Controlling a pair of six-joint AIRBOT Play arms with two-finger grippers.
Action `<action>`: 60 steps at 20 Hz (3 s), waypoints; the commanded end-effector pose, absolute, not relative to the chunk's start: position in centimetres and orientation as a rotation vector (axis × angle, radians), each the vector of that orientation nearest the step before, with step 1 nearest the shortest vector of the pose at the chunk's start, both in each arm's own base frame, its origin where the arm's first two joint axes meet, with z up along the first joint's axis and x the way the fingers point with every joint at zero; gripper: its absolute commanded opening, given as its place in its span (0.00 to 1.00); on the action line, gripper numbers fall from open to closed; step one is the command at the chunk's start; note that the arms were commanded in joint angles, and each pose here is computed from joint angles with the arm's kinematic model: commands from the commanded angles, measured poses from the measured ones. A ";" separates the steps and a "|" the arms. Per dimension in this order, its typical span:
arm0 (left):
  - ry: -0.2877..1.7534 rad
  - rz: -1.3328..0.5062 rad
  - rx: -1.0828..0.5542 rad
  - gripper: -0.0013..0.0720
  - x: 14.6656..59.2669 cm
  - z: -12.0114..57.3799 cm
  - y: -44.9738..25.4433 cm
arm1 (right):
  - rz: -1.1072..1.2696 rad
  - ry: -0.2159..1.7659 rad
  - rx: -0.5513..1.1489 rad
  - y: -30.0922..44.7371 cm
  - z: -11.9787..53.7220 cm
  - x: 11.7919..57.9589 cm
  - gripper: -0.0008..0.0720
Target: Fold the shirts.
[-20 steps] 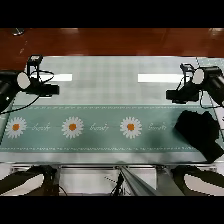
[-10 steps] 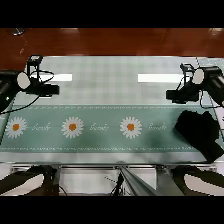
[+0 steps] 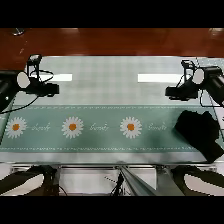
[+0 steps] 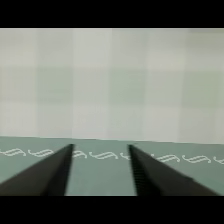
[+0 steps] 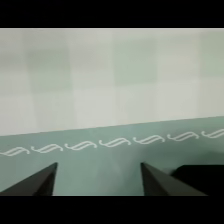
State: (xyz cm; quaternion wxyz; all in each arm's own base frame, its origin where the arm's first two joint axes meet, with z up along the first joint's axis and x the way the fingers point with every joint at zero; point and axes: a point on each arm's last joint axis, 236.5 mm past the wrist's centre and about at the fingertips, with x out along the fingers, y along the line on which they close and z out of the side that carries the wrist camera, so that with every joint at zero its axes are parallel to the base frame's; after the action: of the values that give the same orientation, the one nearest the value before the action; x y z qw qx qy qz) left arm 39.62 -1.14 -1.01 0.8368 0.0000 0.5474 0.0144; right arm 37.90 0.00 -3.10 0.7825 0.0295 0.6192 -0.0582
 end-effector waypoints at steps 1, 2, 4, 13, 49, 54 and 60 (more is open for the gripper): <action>1.213 0.029 0.115 0.93 38.8 0.2 0.3 | -0.120 1.459 -0.135 -2.6 -2.2 35.2 0.87; 1.240 0.019 0.182 0.97 38.3 1.1 1.0 | -0.143 1.491 -0.217 -4.1 -1.2 34.1 0.88; 1.279 0.031 0.217 0.97 37.3 2.8 1.8 | -0.226 1.458 -0.281 -6.7 2.2 32.7 0.87; 1.077 -0.115 -0.082 0.97 28.8 2.3 -4.8 | -0.584 1.002 0.254 -12.1 4.8 22.6 0.87; 0.997 -0.242 -0.235 0.97 30.9 3.5 -9.4 | 0.544 0.610 0.049 15.6 29.7 29.8 0.05; 1.021 -0.238 -0.236 0.97 31.0 2.8 -9.4 | 0.709 1.002 0.044 26.4 12.6 30.0 0.06; 1.080 -0.224 -0.226 0.97 31.2 0.8 -9.2 | 0.814 1.250 0.214 38.3 0.3 28.0 0.06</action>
State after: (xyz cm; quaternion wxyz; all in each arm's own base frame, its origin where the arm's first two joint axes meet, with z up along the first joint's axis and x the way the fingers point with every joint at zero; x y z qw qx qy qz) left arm 31.12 -9.33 1.66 0.8513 -0.1120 0.5007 -0.1096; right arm 29.66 33.54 5.69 0.7682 0.0494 0.5235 0.3652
